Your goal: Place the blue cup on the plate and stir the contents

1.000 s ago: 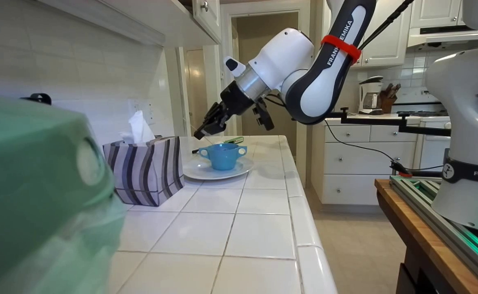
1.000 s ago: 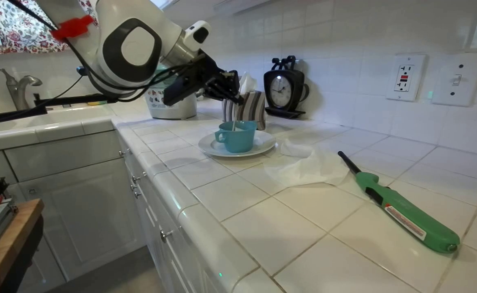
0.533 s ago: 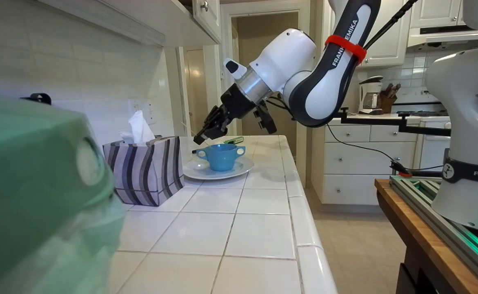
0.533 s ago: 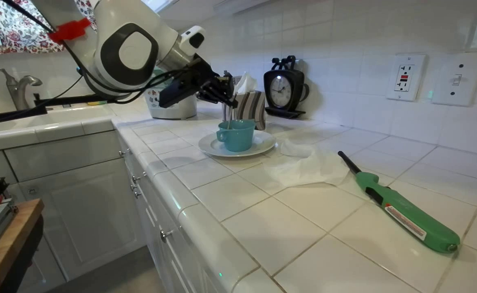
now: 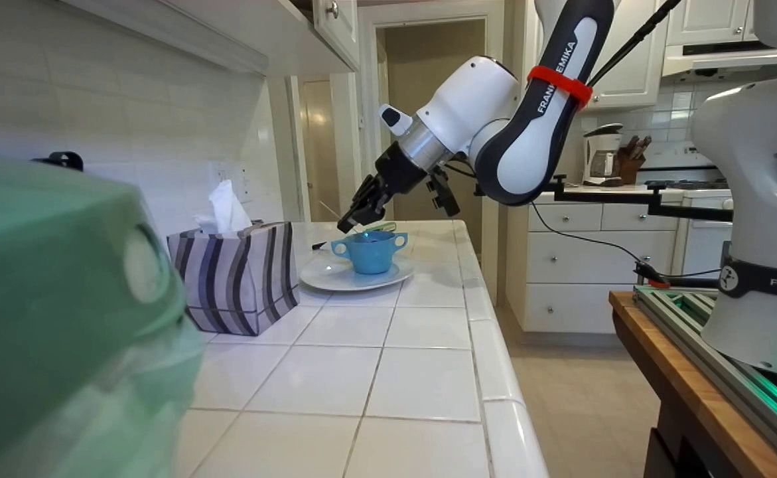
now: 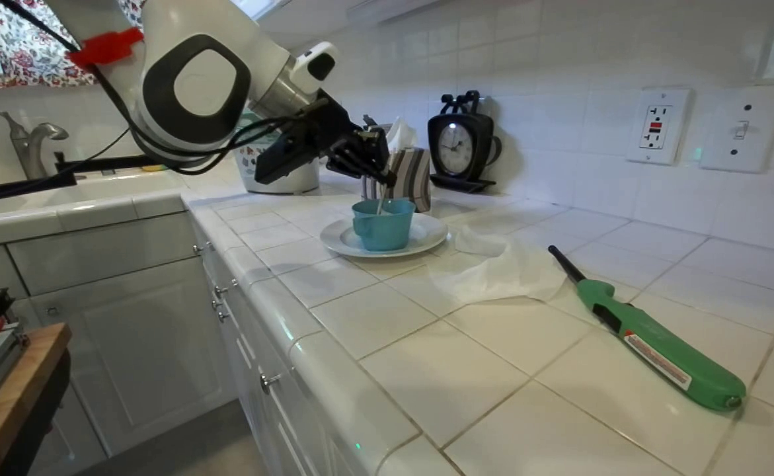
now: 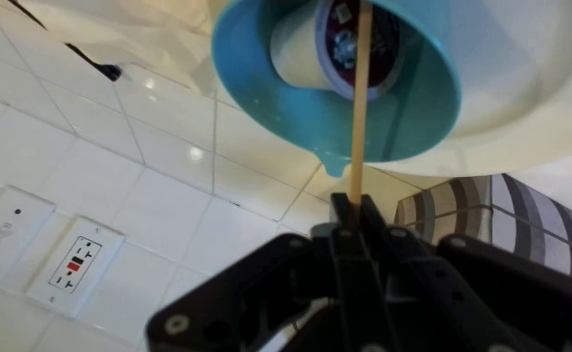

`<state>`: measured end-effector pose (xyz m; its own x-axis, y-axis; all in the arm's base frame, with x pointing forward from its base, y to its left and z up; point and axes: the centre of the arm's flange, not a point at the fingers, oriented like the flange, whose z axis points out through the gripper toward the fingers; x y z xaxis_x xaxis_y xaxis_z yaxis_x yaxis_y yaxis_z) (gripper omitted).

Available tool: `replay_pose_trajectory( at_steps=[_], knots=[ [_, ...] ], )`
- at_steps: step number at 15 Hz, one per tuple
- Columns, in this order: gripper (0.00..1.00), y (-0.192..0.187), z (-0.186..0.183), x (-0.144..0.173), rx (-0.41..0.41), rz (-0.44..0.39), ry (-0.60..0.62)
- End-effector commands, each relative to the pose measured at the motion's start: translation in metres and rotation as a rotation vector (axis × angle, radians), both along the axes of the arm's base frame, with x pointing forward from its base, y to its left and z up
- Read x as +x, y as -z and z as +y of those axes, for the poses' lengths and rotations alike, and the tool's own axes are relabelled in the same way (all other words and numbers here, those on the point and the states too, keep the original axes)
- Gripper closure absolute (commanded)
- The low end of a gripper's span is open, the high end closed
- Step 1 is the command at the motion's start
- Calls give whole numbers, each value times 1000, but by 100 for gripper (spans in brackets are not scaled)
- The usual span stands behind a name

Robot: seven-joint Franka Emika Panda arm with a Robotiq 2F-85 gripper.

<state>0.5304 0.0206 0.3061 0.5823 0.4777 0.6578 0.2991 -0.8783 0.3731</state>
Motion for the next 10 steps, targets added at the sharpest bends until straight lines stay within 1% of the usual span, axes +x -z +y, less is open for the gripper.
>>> replay_pose_trajectory(
  at_steps=[1, 7, 10],
  knots=[
    [99, 1, -8, -4, 7, -102, -25],
    [99, -3, -21, 21, -11, -105, -31],
    [99, -8, -20, 36, -19, -113, -50]
  ],
)
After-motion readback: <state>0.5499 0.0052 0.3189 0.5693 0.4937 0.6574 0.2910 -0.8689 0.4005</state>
